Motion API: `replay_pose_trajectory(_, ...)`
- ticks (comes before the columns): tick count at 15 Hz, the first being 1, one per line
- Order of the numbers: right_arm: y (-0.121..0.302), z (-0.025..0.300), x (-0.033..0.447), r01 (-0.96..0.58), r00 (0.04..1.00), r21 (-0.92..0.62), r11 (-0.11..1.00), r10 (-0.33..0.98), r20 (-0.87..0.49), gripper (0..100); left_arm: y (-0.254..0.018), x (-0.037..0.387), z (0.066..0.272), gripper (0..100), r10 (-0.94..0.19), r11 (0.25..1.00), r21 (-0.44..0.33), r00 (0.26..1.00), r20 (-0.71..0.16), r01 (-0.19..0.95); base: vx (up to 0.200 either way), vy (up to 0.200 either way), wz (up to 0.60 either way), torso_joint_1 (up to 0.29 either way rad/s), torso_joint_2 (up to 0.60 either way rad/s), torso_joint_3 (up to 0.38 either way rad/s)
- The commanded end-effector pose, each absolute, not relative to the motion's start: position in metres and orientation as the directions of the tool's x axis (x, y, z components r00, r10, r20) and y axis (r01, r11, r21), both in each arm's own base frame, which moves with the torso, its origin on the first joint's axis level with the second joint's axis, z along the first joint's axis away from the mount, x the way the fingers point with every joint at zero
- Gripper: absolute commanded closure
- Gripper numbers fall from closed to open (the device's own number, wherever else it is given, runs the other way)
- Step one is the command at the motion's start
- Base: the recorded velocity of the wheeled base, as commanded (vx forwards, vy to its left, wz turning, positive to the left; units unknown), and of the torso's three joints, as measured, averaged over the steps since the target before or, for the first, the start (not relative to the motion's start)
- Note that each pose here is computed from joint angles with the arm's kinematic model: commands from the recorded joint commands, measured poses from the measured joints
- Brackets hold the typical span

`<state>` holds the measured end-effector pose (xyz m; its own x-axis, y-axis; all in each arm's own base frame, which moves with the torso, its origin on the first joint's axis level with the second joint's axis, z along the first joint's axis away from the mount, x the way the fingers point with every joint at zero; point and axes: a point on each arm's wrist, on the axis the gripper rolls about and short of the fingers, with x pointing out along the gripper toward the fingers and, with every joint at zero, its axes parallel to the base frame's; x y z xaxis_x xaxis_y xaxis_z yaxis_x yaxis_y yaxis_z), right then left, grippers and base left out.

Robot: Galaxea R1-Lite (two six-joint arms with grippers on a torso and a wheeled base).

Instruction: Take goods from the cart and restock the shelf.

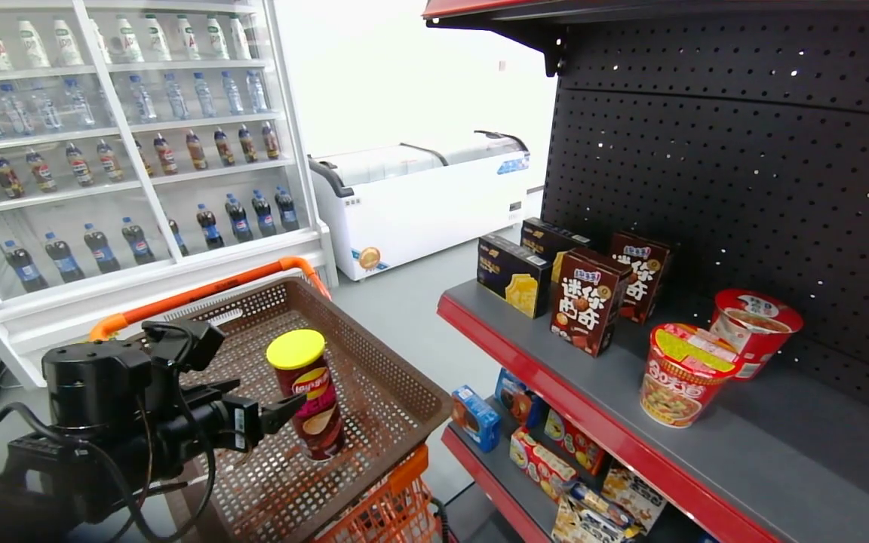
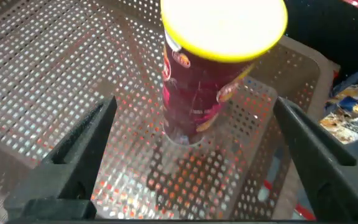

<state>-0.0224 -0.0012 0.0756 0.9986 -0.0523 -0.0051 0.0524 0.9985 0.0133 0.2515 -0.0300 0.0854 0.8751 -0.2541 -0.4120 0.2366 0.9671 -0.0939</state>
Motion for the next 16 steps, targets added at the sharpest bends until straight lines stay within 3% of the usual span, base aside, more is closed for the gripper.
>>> replay_pose_trajectory(1,-0.001,0.076,-0.022,0.052,0.999,0.013,0.999,-0.052,-0.006,0,-0.032,0.266,0.057,0,-0.252,0.968,-0.101,0.853,-0.457,0.231,0.0,0.0,0.0,0.0,0.0,0.0)
replay_pose_trajectory(6,-0.001,0.076,-0.022,0.052,0.999,0.013,0.999,-0.052,-0.006,0,-0.054,0.294,0.035,0,-0.314,0.949,-0.081,0.89,-0.33,0.305,0.0,0.0,0.0,0.0,0.0,0.0)
replay_pose_trajectory(16,-0.001,0.076,-0.022,0.052,0.999,0.013,0.999,-0.052,-0.006,0,-0.062,0.327,0.006,0,-0.324,0.944,-0.036,0.896,-0.302,0.329,0.0,0.0,0.0,0.0,0.0,0.0)
